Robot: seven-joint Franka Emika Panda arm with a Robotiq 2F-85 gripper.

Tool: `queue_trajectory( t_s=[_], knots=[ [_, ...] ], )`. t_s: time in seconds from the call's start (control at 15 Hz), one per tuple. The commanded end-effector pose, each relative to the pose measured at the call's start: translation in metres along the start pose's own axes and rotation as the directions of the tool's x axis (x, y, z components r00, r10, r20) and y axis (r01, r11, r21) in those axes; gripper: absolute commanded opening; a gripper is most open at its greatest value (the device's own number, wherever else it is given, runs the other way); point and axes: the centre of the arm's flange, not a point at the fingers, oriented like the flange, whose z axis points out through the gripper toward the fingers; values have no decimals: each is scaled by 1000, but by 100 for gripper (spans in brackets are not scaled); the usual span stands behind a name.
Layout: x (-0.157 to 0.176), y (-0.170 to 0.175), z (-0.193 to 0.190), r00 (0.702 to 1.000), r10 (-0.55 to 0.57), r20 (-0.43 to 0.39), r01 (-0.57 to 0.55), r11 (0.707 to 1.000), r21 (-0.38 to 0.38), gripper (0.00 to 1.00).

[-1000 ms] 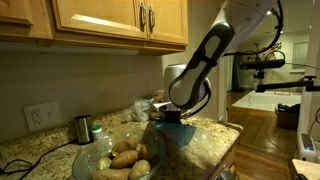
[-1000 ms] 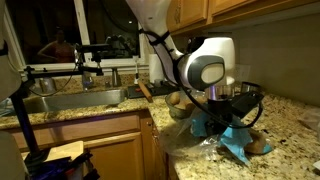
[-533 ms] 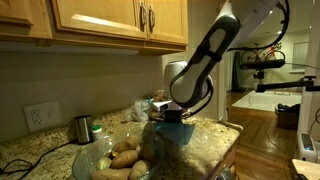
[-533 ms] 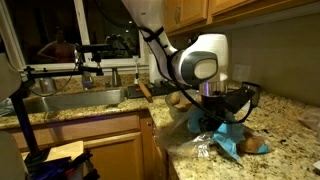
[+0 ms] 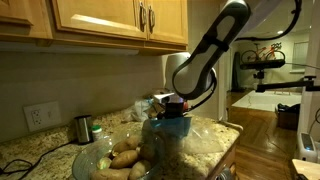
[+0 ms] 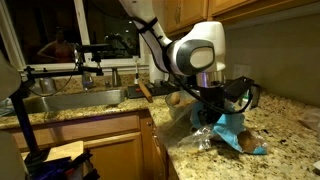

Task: Remove some potatoes from the plastic and put them into the bowl

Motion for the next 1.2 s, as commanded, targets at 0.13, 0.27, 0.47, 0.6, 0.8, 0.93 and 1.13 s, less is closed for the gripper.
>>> queue_trajectory(
  t_s=[0.13,0.27,0.47,0.6,0.8,0.93,1.13],
  knots=[
    [-3,-8,-44,999,-29,23,30,999,-25,32],
    [-6,-3,-54,999,-29,35,30,999,-40,32],
    [-13,0,-62,999,-19,42,21,998,-54,32],
    [-16,-2,-65,999,-9,39,11,999,-48,32],
    [-16,-7,-77,999,13,32,-12,999,-37,32],
    [-18,-6,-84,999,31,26,-30,999,-32,32],
    [-18,-2,-99,997,76,10,-75,996,-40,78]
  ],
)
